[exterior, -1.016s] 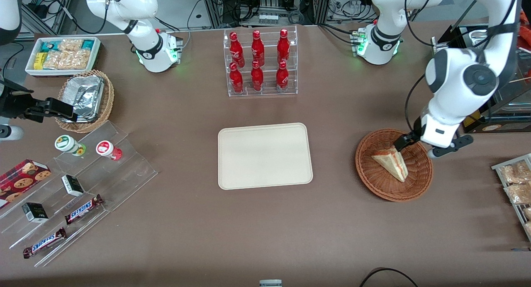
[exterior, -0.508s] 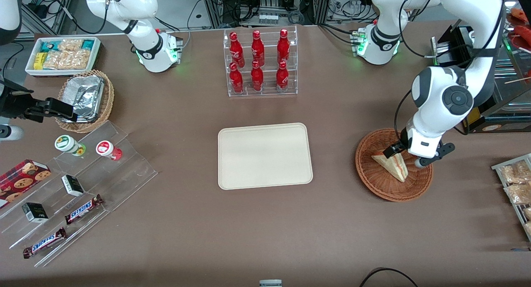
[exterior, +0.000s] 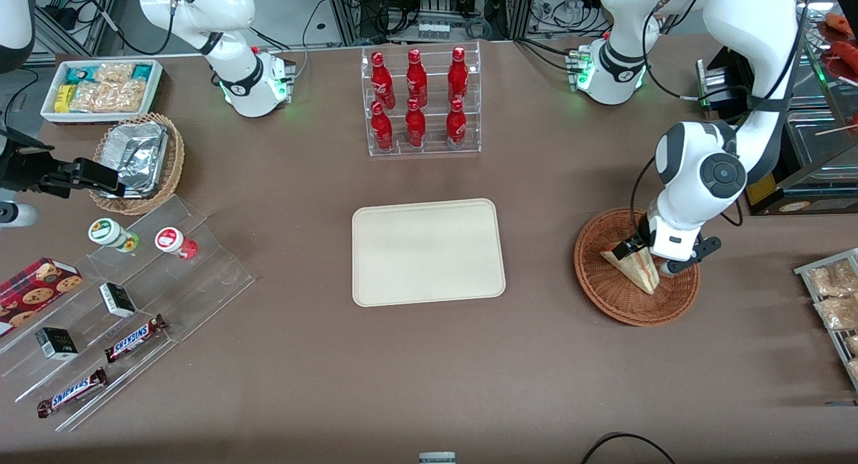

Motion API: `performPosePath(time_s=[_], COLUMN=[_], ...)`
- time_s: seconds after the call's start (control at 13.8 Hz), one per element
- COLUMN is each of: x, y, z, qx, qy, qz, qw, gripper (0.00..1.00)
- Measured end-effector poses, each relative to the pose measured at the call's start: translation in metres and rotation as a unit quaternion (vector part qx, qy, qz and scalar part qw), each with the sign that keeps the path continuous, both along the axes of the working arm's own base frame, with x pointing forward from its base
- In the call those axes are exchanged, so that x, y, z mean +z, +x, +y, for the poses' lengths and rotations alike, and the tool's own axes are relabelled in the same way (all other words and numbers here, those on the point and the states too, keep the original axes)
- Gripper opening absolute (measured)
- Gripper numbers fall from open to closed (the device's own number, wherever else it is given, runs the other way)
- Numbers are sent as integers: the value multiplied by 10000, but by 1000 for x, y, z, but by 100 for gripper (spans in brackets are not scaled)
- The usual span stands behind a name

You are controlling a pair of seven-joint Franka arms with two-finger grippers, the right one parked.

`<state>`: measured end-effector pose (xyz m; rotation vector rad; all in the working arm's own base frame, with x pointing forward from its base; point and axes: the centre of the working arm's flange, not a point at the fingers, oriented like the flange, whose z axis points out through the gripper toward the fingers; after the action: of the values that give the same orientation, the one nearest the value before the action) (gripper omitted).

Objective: Place sandwich from basket to tray
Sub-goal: 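Lower the left gripper and close it on the sandwich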

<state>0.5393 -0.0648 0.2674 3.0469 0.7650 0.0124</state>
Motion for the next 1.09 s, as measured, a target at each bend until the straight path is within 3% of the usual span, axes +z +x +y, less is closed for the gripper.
performPosePath(time_s=[0.36,0.73,0.94,1.09], x=[-18,-18,-11,9], y=[2,3,9,18], z=[14,15,9,1], qx=[141,150,172,15], qy=[-13,-18,-26,92], qz=[-23,-42,-78,84], qw=[9999,9999,9998,9999], gripper=[96,41,30,26])
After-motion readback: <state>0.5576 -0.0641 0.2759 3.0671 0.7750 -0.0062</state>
